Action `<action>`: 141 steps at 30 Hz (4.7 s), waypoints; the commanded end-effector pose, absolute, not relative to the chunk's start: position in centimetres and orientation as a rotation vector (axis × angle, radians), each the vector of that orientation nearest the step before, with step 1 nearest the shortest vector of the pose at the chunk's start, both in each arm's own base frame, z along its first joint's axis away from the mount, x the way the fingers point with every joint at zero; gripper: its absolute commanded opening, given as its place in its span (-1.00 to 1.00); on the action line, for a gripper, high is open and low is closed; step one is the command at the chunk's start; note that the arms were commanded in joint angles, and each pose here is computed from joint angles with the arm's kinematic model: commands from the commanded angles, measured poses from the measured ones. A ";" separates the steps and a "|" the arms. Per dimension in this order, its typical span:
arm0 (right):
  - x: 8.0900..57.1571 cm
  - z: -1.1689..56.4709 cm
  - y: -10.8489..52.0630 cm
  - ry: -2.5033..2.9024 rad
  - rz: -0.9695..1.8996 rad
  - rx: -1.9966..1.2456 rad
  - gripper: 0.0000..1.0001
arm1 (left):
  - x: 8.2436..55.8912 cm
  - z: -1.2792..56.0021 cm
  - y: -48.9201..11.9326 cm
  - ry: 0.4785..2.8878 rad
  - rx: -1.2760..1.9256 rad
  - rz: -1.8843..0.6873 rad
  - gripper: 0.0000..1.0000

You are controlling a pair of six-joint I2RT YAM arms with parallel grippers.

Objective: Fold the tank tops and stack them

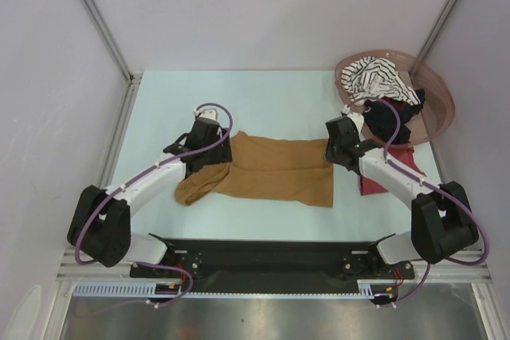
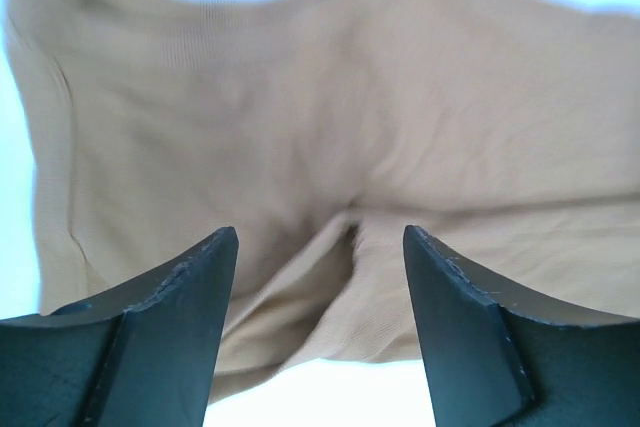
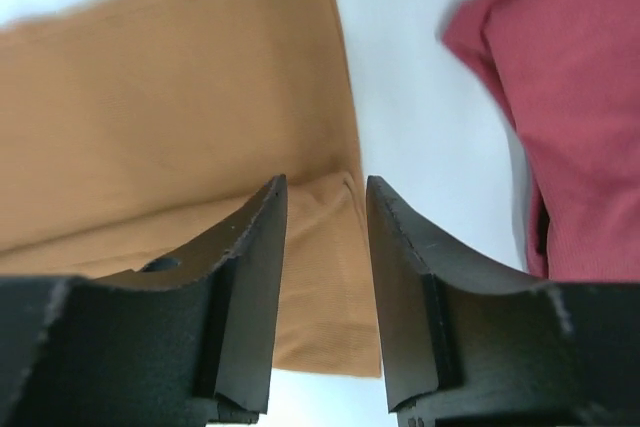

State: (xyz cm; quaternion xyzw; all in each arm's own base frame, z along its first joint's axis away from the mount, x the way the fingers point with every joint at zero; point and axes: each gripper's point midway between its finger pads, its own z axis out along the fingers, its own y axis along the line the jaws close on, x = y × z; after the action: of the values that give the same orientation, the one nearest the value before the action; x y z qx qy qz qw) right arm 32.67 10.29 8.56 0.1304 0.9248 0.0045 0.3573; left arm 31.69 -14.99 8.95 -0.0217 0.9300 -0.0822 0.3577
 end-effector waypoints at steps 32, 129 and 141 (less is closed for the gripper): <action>44.2 4.4 10.1 2.458 -0.069 0.260 -0.16 | 45.0 6.1 -19.9 2.454 0.110 -0.132 0.40; 36.8 10.8 10.0 2.247 -0.016 0.314 -1.00 | 38.6 10.2 -19.9 2.306 0.124 -0.320 -0.99; 32.7 10.5 10.8 2.259 0.000 0.283 -1.00 | 35.4 9.4 -19.4 2.310 0.138 -0.278 -0.99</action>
State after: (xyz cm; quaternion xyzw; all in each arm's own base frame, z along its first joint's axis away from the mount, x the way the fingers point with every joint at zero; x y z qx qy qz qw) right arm 33.47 11.16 10.03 0.1015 0.9070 0.0139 0.4085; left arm 35.32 -19.54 7.73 0.0658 0.9223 -0.1117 0.3642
